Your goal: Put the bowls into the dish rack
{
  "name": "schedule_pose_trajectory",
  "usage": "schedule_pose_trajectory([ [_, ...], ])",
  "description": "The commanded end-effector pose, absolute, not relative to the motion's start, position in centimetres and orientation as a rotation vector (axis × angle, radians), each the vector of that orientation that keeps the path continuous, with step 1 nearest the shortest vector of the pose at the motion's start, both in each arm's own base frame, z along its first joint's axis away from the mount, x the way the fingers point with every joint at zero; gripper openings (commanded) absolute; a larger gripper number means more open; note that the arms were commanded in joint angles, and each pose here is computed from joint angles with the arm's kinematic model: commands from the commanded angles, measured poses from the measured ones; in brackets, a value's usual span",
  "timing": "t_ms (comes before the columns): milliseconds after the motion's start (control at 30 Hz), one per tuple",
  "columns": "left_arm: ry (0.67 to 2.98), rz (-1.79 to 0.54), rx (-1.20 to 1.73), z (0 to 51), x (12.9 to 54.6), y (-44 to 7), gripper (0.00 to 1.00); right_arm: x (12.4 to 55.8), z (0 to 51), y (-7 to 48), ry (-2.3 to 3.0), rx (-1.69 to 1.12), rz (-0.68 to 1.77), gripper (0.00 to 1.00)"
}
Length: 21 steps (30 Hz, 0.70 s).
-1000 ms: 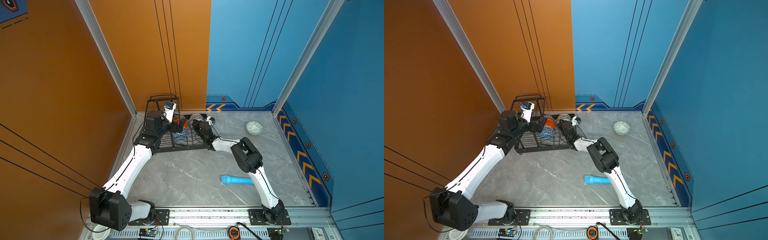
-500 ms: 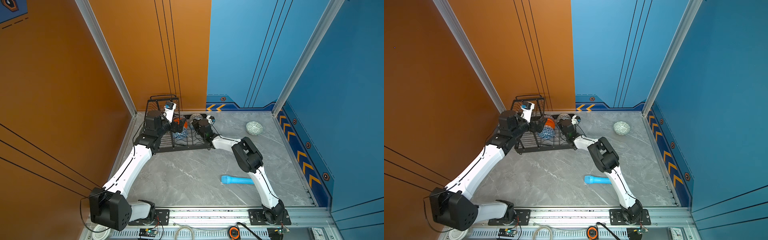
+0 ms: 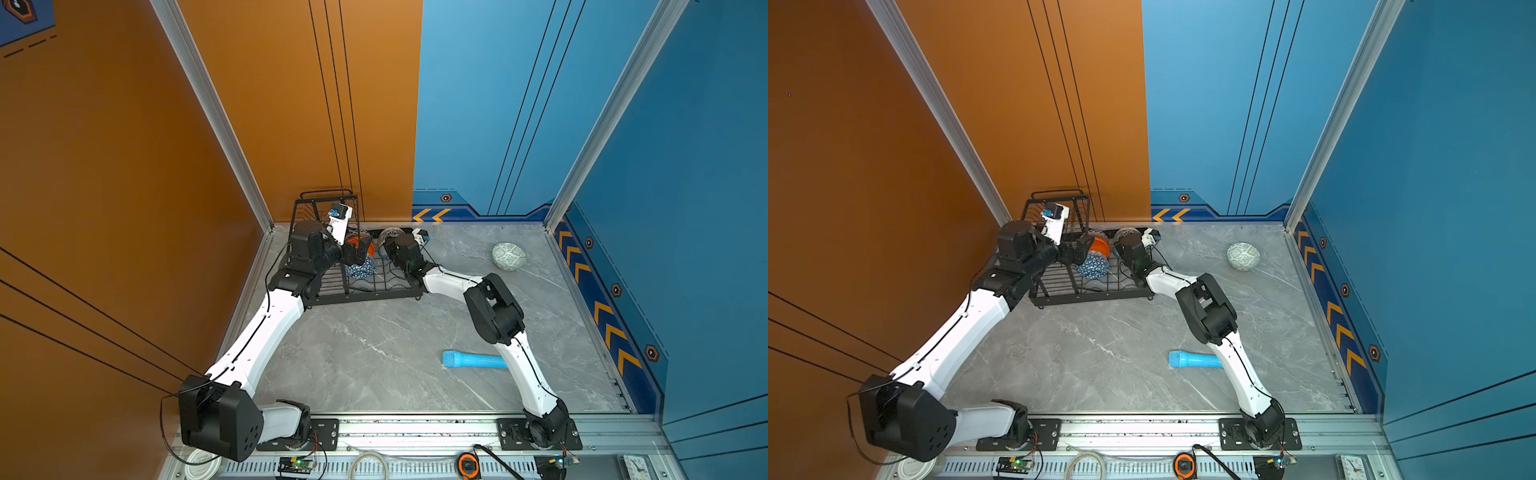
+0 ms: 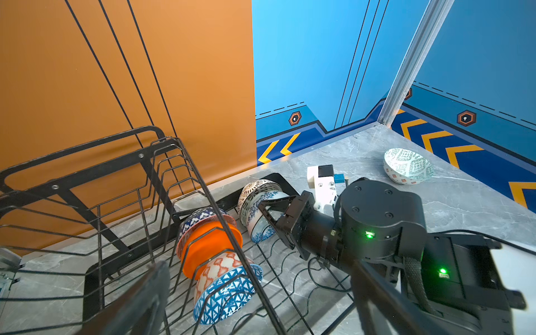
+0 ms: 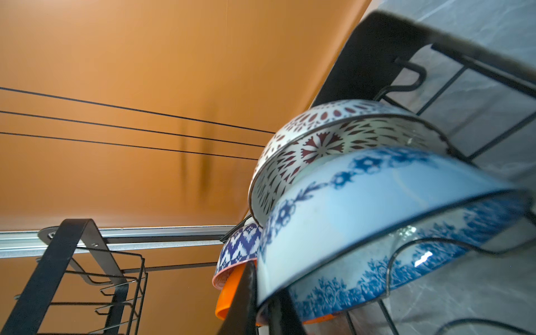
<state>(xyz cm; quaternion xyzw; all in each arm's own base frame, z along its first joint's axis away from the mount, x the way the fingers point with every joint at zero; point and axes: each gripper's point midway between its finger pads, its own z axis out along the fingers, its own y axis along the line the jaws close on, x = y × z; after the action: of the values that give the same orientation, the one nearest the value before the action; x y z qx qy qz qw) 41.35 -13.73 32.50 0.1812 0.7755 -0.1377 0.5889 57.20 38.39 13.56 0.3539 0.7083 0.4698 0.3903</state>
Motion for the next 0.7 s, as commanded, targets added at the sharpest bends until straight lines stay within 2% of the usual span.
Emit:
schedule_pose_trajectory([
  [0, 1.784, -0.327, 0.438, 33.3, 41.4, -14.1, 0.98, 57.5, 10.7, 37.8, 1.864, 0.946, 1.12, 0.12],
  [667, 1.784, -0.332, 0.436, 33.2, 41.6, -14.2, 0.98, 58.5, 10.1, 38.3, 1.875, 0.987, 1.122, 0.16],
])
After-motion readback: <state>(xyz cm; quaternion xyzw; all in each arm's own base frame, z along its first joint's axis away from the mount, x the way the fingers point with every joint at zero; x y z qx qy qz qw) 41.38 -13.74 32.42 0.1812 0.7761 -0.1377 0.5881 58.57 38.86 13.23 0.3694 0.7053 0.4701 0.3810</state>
